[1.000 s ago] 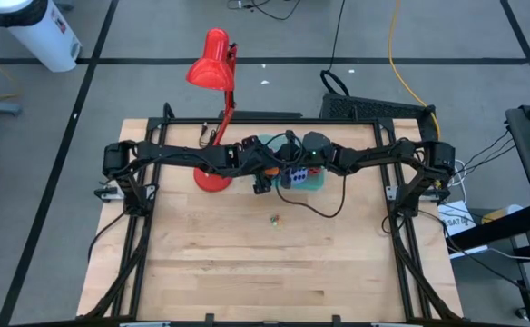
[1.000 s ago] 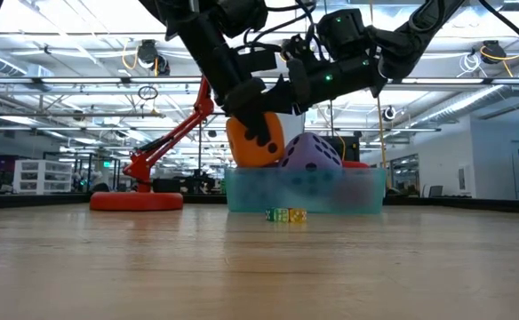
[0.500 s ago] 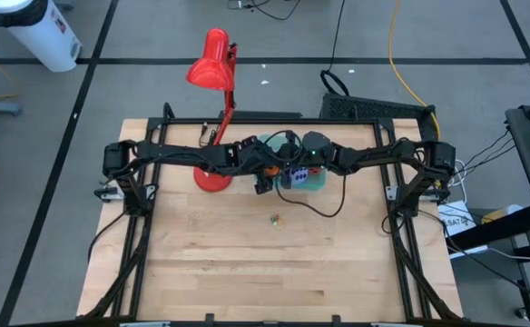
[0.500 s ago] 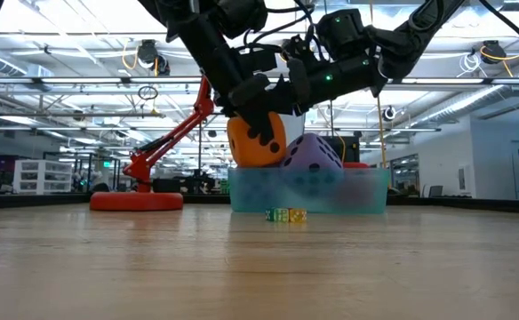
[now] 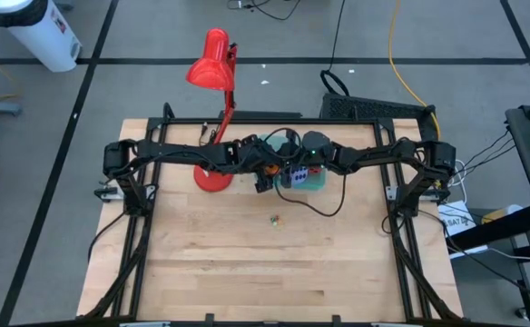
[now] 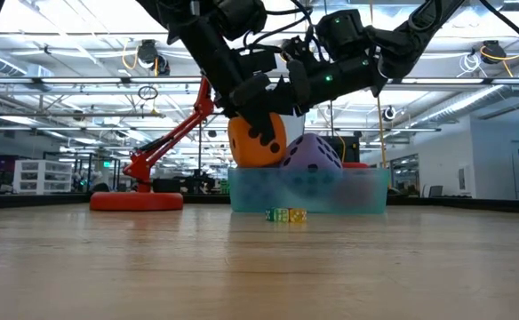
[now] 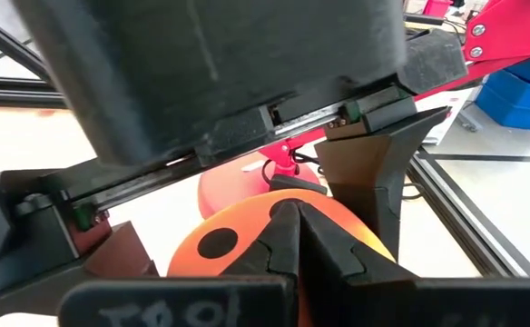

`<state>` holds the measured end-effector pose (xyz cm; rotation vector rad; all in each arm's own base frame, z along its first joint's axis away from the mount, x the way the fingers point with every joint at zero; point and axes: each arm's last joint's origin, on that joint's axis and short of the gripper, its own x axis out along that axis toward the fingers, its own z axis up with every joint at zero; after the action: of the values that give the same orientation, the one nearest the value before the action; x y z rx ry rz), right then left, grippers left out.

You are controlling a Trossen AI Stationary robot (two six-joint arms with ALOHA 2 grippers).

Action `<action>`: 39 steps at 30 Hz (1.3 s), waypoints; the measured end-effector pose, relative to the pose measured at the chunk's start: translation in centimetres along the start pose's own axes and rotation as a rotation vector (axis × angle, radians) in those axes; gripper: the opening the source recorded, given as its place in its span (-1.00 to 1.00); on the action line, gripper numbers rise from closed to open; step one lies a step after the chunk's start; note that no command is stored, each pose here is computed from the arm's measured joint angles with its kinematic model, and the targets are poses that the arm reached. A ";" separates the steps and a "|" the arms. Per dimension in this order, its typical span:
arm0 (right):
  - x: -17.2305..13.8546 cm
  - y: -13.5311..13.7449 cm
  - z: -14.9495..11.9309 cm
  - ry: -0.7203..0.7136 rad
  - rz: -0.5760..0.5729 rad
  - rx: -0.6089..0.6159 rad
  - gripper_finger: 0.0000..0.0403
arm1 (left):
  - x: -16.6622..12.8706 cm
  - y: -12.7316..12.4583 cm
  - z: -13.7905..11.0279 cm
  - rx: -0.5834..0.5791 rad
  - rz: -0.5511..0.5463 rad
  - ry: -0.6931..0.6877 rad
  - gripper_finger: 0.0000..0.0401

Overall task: Pick & Place Dice
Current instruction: Put the large orange die into the blue bin

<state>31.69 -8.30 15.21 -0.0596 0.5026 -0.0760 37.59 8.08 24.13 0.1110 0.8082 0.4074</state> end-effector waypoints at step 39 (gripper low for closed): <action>-1.1 0.7 1.7 -0.074 -0.052 -0.023 -1.00 | 3.5 1.0 -2.5 -0.100 -0.072 0.024 0.99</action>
<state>31.63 -7.43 17.19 -0.0980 0.4280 -0.1186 37.58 10.18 20.27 -0.0157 0.8114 0.3807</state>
